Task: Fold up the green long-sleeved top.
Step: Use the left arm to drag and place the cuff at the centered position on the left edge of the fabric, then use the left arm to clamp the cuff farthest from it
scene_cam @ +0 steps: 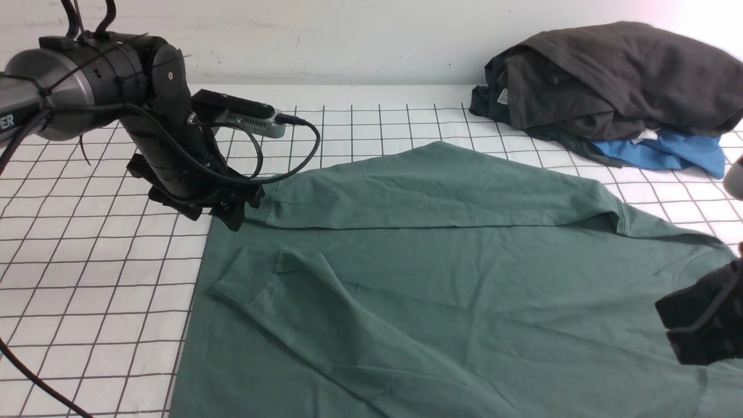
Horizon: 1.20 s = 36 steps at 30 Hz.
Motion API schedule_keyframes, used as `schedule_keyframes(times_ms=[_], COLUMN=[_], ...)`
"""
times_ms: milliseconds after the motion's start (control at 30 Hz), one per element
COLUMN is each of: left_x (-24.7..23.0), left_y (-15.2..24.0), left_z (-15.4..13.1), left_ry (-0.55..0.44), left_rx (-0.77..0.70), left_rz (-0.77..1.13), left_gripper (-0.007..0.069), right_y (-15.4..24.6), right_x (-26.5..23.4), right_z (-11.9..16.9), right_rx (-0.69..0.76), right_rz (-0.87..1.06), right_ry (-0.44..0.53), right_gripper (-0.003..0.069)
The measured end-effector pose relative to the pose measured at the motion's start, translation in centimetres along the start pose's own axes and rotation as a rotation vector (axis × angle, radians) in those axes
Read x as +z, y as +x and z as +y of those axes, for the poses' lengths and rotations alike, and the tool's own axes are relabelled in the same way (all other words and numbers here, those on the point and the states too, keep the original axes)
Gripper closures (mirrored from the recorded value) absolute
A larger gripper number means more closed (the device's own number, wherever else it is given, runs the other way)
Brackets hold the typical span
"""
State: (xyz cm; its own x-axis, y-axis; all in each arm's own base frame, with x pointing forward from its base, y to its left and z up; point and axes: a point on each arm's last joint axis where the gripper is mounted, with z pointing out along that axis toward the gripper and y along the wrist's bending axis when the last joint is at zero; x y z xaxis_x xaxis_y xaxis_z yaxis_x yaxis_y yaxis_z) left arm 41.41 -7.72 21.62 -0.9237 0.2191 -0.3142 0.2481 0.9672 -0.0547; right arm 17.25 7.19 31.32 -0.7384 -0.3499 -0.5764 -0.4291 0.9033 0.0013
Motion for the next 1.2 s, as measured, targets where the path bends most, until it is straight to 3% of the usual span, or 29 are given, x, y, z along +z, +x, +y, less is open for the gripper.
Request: schedule_keyframes(times_ms=[267,567,933,1033,1200], left_x=[2.9,5.1,8.4,8.4,8.0], left_y=[-1.9,-5.9,-6.0,-6.0,-5.6], left_z=[0.2,1.1,1.7,1.6,1.5], left_ry=[0.043,-0.011,-0.044,-0.040,-0.034], left_rx=[-0.012,-0.082,-0.101,-0.109,-0.112], left_rz=[-0.027,-0.151,-0.097,-0.090,-0.048], left_gripper=[0.0199,0.0199,0.0215,0.0285,0.0506], right_y=[-0.2,0.1,0.2,0.2,0.2], right_x=[1.1,1.1,1.1,1.1,1.1], right_z=[-0.1,0.2,0.3,0.3,0.3], right_rx=[0.019,0.050,0.040,0.039,0.034], right_rz=[0.043,0.075,0.088,0.088,0.088], right_ry=[0.007,-0.033,-0.035,-0.035,-0.035], right_gripper=[0.0673,0.0673,0.0673,0.0673,0.0673])
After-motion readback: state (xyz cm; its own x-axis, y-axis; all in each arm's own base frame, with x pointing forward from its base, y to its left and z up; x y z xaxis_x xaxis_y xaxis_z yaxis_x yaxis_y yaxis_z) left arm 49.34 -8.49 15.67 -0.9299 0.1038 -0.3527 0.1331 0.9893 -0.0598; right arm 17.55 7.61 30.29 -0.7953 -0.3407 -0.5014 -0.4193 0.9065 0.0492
